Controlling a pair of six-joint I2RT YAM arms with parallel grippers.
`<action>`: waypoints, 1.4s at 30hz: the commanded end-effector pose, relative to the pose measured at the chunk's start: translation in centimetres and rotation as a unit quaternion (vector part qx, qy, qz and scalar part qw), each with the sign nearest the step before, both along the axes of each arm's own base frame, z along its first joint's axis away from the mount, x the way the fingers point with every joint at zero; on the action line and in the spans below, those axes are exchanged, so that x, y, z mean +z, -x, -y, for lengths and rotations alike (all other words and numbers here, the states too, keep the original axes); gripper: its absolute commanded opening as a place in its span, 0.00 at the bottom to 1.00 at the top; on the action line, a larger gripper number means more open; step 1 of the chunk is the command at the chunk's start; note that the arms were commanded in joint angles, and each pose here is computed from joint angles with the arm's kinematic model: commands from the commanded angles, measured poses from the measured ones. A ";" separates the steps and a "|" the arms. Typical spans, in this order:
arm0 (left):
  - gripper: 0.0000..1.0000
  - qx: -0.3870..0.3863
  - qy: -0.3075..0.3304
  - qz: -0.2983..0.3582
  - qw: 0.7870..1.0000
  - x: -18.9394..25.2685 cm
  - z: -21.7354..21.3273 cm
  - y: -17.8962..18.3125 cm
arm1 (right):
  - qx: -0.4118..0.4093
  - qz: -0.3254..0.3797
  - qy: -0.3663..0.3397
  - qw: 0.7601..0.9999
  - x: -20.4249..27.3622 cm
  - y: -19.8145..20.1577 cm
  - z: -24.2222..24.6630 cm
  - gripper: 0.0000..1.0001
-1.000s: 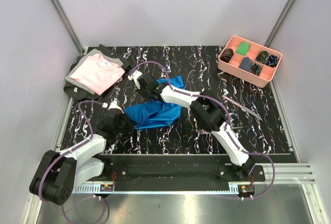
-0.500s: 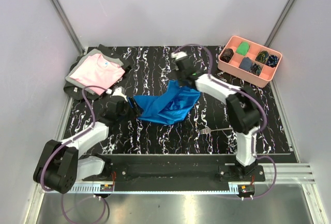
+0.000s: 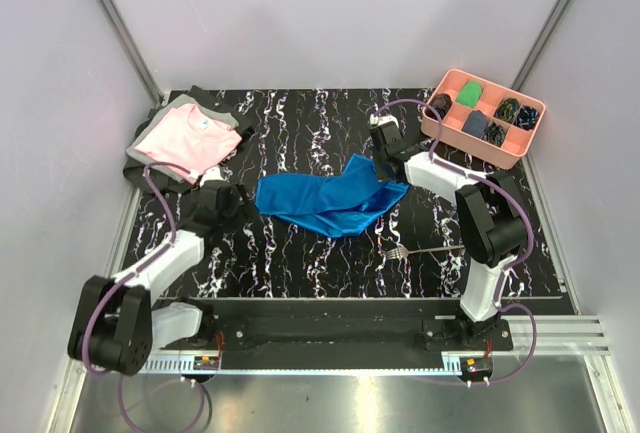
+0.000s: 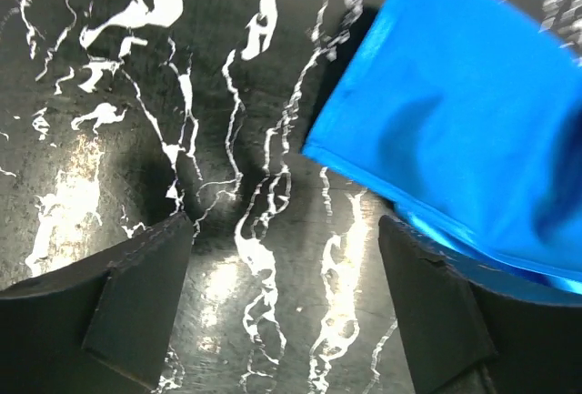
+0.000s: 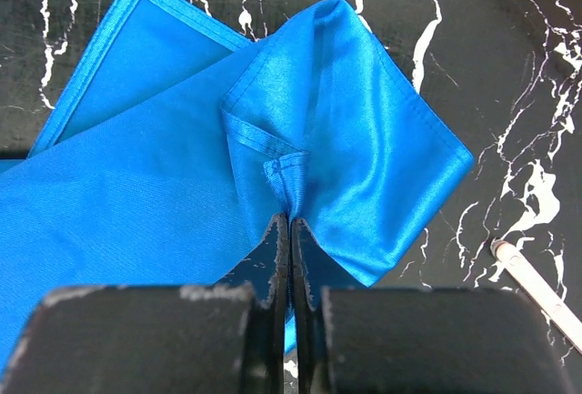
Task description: Fold the napkin, place the utensils inside, and roll it up
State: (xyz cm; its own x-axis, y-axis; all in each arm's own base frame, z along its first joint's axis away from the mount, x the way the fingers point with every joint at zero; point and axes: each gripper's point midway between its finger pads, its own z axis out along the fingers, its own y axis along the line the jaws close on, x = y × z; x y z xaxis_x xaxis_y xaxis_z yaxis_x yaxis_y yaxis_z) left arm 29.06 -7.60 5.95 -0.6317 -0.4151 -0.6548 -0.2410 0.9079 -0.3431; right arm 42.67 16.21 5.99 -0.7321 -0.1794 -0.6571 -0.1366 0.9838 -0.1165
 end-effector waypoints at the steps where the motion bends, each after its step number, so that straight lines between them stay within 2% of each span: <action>1: 0.80 -0.019 -0.020 0.025 0.999 1.5 0.4 -2.9 | 0.000 0.023 -0.031 0.999 1.9 -0.4 -1.1 0.00; 5: 0.70 -0.039 -0.025 0.032 0.998 2.1 1.2 -4.8 | 0.002 0.020 -0.038 0.999 1.9 -0.2 -1.2 0.00; 10: 0.63 -0.063 -0.031 -0.004 0.998 0.7 2.0 -5.8 | 0.005 0.024 -0.041 0.999 2.3 -0.1 -1.3 0.00; 15: 0.60 -0.077 -0.035 -0.034 0.996 -1.2 2.4 -6.3 | 0.010 0.026 -0.046 0.999 2.6 -0.1 -1.6 0.00; 25: 0.57 -0.110 -0.012 -0.032 0.993 -2.1 4.1 -7.5 | 0.014 0.024 -0.051 0.998 2.7 0.0 -1.7 0.00; 28: 0.52 -0.108 -0.003 -0.040 0.993 -2.6 4.4 -7.4 | 0.014 0.025 -0.054 0.998 2.9 0.0 -1.8 0.00; 32: 0.39 -0.104 -0.001 -0.063 0.993 -4.1 4.4 -6.9 | 0.014 0.028 -0.057 0.998 3.2 -0.1 -1.8 0.00; 35: 0.33 -0.108 0.010 -0.073 0.991 -4.8 4.8 -6.9 | 0.016 0.028 -0.060 0.998 3.3 0.1 -1.9 0.00; 38: 0.15 -0.111 0.016 -0.081 0.990 -5.3 5.1 -6.9 | 0.017 0.030 -0.062 0.997 3.6 0.1 -2.0 0.00; 39: 0.05 -0.111 0.019 -0.070 0.991 -5.0 5.3 -7.3 | 0.017 0.031 -0.061 0.997 3.6 0.1 -2.0 0.00; 40: 0.01 -0.112 0.019 -0.069 0.991 -5.1 5.3 -7.3 | 0.018 0.031 -0.062 0.997 3.7 0.1 -2.0 0.00; 42: 0.00 -0.114 0.023 -0.061 0.991 -4.7 5.4 -7.3 | 0.019 0.034 -0.065 0.997 4.1 0.2 -2.0 0.00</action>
State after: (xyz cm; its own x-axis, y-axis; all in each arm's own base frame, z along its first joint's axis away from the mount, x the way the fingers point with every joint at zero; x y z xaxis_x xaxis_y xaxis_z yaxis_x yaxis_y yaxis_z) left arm 36.77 -12.45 1.85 -0.7690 -0.2871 -0.5712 -0.0891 0.9329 -0.3489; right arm 42.36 17.57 7.10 -0.7253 -0.1474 -0.6725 -0.1653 0.9855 -0.0378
